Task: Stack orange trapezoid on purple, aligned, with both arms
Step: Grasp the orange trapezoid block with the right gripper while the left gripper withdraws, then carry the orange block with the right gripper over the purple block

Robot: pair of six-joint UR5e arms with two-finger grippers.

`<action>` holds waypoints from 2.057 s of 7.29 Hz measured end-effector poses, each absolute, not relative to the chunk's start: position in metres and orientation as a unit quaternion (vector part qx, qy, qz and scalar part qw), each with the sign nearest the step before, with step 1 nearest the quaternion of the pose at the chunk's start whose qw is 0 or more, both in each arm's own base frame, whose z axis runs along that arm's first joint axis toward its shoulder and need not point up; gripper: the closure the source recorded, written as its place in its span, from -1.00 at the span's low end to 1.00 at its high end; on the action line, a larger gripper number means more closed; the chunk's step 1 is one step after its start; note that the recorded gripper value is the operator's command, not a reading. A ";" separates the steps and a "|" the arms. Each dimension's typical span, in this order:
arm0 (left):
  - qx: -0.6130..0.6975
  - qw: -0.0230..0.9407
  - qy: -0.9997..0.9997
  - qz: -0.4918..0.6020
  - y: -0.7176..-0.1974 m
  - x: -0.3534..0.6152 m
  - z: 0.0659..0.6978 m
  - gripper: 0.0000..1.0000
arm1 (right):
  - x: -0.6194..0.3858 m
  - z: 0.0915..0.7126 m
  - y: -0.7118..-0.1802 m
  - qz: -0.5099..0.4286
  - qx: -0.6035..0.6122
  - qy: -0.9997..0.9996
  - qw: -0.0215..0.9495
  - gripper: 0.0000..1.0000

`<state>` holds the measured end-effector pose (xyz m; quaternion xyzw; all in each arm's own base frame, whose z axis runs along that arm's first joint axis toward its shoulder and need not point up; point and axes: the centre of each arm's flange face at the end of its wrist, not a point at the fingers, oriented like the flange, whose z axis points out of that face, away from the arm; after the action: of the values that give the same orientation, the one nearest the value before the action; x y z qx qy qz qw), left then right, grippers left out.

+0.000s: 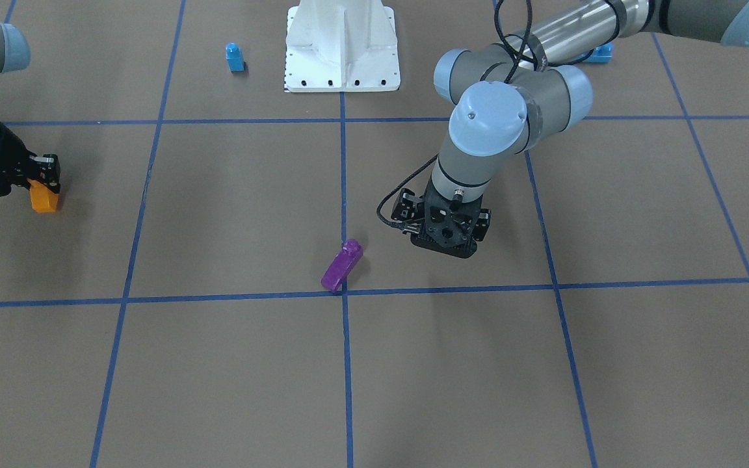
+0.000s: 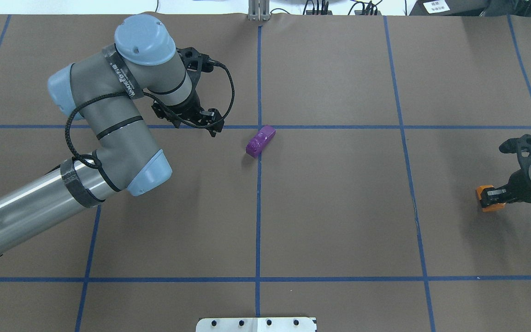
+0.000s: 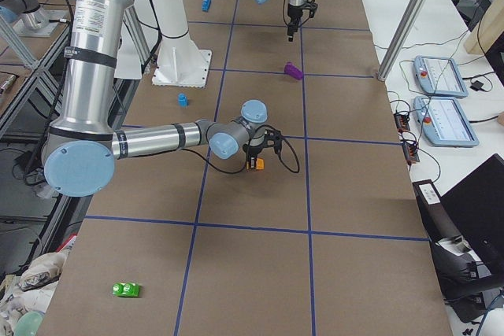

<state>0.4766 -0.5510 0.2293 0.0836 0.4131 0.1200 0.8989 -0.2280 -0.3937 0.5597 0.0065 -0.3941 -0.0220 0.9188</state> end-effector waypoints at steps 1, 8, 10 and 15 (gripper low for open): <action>0.084 0.901 0.411 0.115 -0.557 0.468 0.234 -1.00 | -0.231 0.528 -0.413 -0.002 0.003 -0.415 0.910 1.00; 0.106 0.911 0.351 0.190 -0.621 0.292 0.398 -1.00 | -0.475 0.191 -0.547 0.205 -0.088 -0.410 0.884 1.00; 0.106 0.910 0.344 0.205 -0.624 0.241 0.438 -1.00 | -0.535 0.158 -0.541 0.264 -0.114 -0.389 0.875 1.00; 0.100 0.911 0.345 0.203 -0.623 0.219 0.458 -1.00 | -0.590 0.143 -0.538 0.347 -0.151 -0.360 0.853 1.00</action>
<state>0.2187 -0.6230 0.4579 0.1000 0.3452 0.2034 0.9108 -0.5898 -0.5384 0.1428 -0.1512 -0.3602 0.3468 0.8527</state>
